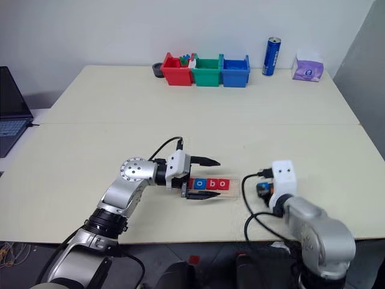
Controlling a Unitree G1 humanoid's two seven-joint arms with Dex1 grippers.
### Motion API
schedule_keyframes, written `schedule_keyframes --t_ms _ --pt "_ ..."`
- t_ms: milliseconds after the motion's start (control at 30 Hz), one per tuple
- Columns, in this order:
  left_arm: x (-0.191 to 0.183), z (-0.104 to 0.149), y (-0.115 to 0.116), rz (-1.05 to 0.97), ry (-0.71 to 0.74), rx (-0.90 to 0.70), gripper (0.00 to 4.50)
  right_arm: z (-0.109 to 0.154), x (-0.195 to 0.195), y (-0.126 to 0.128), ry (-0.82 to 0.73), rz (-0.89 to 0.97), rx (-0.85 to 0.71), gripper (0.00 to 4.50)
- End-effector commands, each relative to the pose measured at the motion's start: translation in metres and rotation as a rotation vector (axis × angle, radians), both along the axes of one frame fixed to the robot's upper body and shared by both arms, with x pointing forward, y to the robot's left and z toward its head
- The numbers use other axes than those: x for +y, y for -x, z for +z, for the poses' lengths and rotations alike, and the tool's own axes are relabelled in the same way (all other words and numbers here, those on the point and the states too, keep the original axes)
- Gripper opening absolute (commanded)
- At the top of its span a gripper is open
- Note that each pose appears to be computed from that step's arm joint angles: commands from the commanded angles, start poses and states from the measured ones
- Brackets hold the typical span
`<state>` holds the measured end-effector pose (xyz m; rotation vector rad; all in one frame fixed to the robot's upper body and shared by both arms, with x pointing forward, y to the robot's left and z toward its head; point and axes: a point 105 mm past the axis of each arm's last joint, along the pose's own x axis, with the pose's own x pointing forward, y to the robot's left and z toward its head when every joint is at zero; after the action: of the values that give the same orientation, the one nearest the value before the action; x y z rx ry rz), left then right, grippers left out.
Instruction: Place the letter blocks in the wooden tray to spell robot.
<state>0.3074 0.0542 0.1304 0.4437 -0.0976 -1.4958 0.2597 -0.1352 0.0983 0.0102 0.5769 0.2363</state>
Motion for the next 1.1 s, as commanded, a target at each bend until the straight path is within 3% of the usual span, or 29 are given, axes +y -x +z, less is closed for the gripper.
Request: schedule_keyframes --t_ms 33,333,500,633,767,867,933,1033,1100 --pt "-0.003 0.008 0.005 -0.018 0.020 -0.031 4.50 0.009 0.009 0.004 0.008 0.020 -0.046 1.46" --pt "-0.003 0.008 0.007 -0.017 0.017 -0.025 4.50 0.005 0.003 -0.003 0.032 -0.010 -0.025 1.46" --pt "-0.004 0.008 0.008 -0.015 0.018 -0.021 4.50 0.010 0.009 0.000 0.001 0.024 -0.045 3.18" --pt "-0.005 0.008 0.008 -0.016 0.022 -0.018 4.50 0.034 0.005 -0.005 -0.014 0.040 -0.142 4.49" --pt "-0.007 0.007 0.007 -0.020 0.026 -0.016 4.50 0.071 0.000 -0.018 -0.051 0.065 -0.271 4.49" --pt "-0.008 0.008 0.006 -0.024 0.032 -0.018 4.50 0.116 0.005 -0.025 -0.061 0.278 -0.404 4.49" --pt "-0.009 0.008 0.005 -0.026 0.036 -0.020 4.50 0.126 0.009 -0.016 -0.041 0.495 -0.455 4.49" --pt "-0.011 0.008 0.005 -0.034 0.037 -0.024 4.50 0.104 0.003 -0.001 0.058 0.777 -0.447 4.49" --pt "-0.012 0.008 0.005 -0.039 0.037 -0.023 4.50 0.078 -0.001 0.007 0.026 0.929 -0.346 4.49"
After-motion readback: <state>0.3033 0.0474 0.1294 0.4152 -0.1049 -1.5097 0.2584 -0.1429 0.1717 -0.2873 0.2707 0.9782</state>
